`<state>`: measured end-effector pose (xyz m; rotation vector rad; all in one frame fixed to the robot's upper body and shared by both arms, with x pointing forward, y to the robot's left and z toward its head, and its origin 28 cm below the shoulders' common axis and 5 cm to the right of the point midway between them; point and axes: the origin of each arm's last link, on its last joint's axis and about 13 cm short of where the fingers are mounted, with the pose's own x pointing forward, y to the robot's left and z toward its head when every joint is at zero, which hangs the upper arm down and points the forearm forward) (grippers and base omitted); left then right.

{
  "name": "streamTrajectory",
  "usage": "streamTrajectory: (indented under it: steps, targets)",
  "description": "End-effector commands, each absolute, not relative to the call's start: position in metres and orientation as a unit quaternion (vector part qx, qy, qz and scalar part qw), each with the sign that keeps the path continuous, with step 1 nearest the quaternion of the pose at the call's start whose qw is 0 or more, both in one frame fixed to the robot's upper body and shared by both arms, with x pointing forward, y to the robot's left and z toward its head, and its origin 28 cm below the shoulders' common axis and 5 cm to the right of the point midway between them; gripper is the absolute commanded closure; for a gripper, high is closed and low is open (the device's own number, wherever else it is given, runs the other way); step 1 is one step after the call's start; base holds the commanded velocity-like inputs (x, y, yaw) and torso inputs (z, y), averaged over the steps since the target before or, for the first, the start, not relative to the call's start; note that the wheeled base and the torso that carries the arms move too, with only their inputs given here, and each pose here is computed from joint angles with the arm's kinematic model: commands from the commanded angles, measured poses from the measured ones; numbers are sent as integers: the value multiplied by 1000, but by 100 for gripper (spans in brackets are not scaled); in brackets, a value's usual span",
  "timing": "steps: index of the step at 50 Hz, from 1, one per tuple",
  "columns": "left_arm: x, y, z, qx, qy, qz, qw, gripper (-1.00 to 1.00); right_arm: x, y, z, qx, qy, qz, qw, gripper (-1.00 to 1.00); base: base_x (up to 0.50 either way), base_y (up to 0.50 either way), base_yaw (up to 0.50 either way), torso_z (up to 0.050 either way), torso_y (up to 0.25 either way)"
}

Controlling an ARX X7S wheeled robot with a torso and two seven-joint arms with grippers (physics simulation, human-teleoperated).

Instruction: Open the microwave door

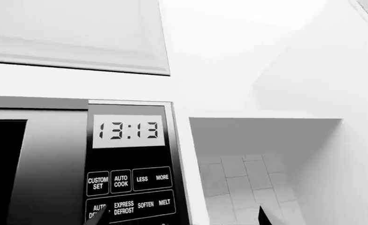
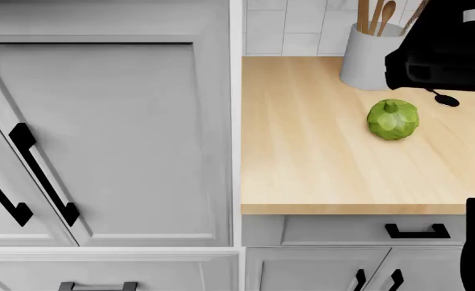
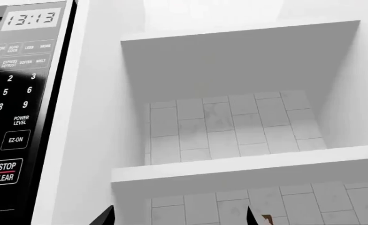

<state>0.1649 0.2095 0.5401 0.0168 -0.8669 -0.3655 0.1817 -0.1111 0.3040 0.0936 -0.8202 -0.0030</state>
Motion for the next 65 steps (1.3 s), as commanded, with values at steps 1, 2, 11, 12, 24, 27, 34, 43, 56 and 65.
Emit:
streamTrajectory:
  steps: [1, 2, 11, 12, 24, 27, 34, 43, 56, 65]
  targets:
    - [171, 179, 538, 6, -406, -205, 891, -100, 181, -114, 303, 48, -399, -6, 916, -100, 0, 0, 0, 0, 0]
    - [173, 177, 539, 5, -405, -204, 892, -100, 181, -115, 303, 48, -399, -6, 916, -100, 0, 0, 0, 0, 0]
    - [212, 159, 556, -18, -383, -149, 912, -100, 181, -117, 301, 50, -398, -9, 916, -100, 0, 0, 0, 0, 0]
    - [217, 159, 559, -23, -380, -139, 914, -100, 180, -118, 301, 50, -398, -10, 916, -100, 0, 0, 0, 0, 0]
    - [273, 165, 583, -63, -364, -25, 929, -100, 180, -119, 301, 51, -398, -11, 916, -100, 0, 0, 0, 0, 0]
    - [284, 169, 586, -68, -362, 3, 930, -100, 180, -119, 301, 50, -398, -9, 916, -100, 0, 0, 0, 0, 0]
    - [304, 181, 589, -75, -353, 59, 931, -100, 181, -118, 302, 49, -397, -7, 916, -100, 0, 0, 0, 0, 0]
    - [316, 202, 585, -88, -380, 172, 905, -100, 182, -118, 302, 49, -397, -8, 916, -100, 0, 0, 0, 0, 0]
    - [314, 238, 583, -144, -414, 265, 859, -100, 182, -118, 301, 49, -396, -8, 917, -100, 0, 0, 0, 0, 0]
    - [306, 267, 583, -184, -427, 314, 828, -100, 182, -117, 301, 48, -396, -7, 917, -100, 0, 0, 0, 0, 0]
